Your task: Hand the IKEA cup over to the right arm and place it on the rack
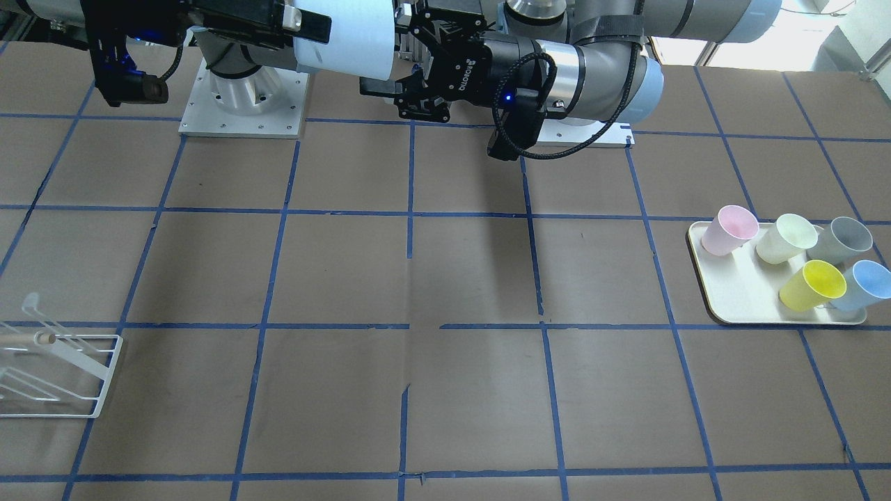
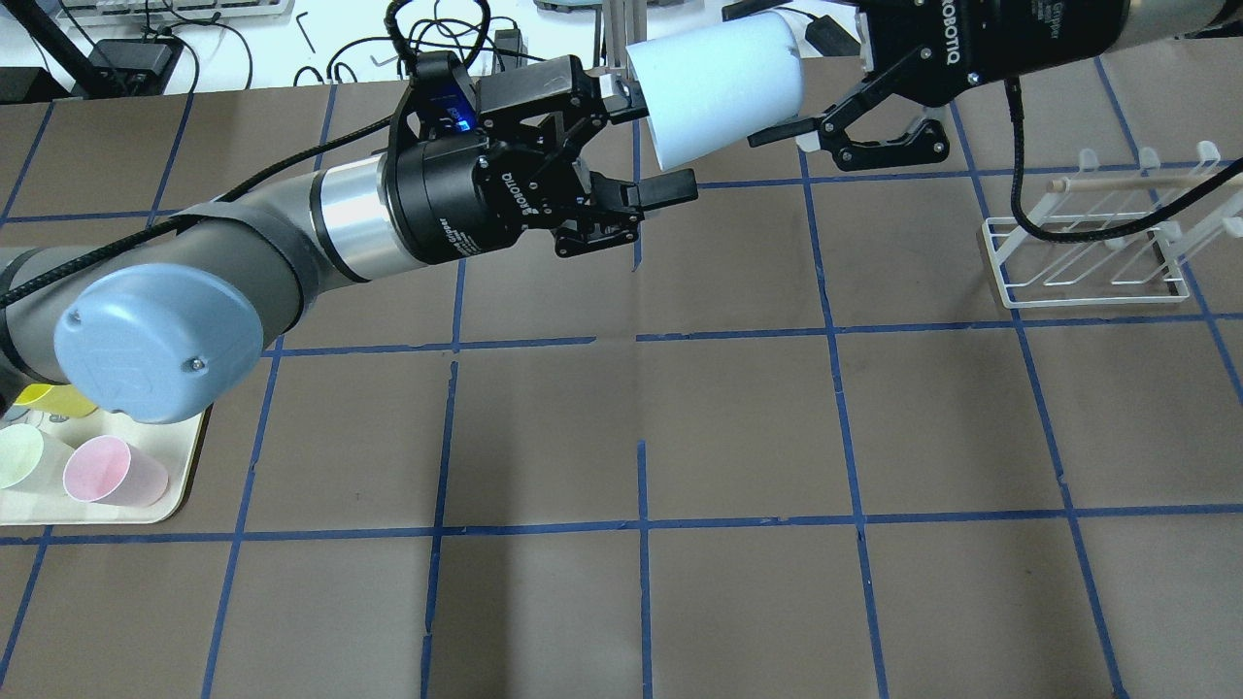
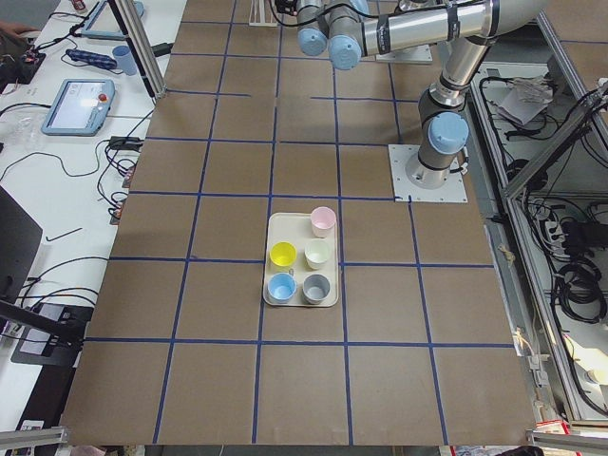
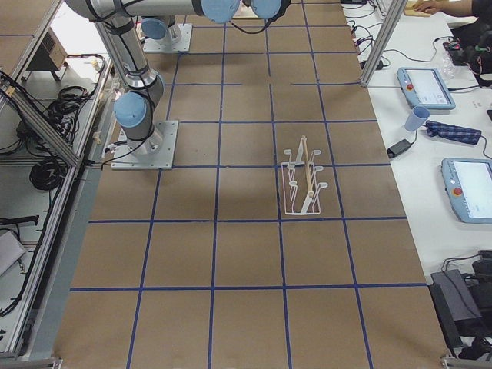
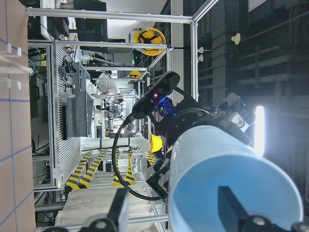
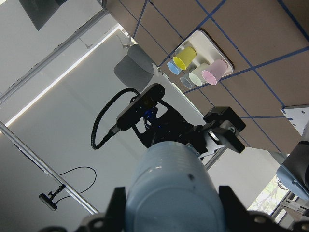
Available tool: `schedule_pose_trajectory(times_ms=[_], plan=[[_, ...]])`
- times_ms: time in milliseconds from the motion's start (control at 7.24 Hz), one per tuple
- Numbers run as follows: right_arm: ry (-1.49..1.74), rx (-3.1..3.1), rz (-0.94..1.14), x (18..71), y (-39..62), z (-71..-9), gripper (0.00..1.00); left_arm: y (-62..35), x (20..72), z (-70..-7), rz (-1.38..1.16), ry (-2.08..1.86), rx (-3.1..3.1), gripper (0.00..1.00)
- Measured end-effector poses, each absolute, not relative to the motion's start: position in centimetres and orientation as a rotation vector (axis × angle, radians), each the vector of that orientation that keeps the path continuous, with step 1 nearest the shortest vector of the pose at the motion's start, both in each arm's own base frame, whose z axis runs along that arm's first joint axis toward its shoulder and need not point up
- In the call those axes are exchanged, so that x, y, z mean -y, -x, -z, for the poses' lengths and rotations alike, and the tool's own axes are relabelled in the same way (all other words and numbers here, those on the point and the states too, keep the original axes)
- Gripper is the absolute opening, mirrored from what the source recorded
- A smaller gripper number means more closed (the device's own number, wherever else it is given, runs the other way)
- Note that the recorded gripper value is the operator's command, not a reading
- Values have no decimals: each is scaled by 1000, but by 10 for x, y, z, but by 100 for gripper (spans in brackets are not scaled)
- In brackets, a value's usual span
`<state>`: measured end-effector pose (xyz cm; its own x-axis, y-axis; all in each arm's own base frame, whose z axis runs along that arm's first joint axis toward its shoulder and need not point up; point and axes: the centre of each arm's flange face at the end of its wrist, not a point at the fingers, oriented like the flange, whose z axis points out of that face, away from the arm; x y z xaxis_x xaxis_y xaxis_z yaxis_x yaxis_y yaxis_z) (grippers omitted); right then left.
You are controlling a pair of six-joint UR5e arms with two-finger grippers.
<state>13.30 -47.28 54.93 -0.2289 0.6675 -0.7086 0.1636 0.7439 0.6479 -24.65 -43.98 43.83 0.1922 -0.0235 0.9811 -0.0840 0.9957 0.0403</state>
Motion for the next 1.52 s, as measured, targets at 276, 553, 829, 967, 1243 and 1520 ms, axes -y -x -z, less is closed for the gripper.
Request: schedule_pose_trajectory(times_ms=[276,553,829,967,1243,1520], plan=[[-648,-1779,-513,476,-128,-550,30,228,446,-444,-27,-112,1431,93],[-621,-1843,-461,480,-116,-550,30,202,450,-441,-11,-115,1547,96],[-564,-2023,-395,484,-100,-545,30,175,452,-441,22,-81,1745,100],[-528,-2145,-354,486,-92,-541,30,160,454,-445,39,-58,1875,100],[-462,-2414,-251,497,-72,-527,29,136,459,-449,45,30,2196,100],[-409,-2691,-148,521,-44,-506,24,109,463,-444,24,97,2568,100]])
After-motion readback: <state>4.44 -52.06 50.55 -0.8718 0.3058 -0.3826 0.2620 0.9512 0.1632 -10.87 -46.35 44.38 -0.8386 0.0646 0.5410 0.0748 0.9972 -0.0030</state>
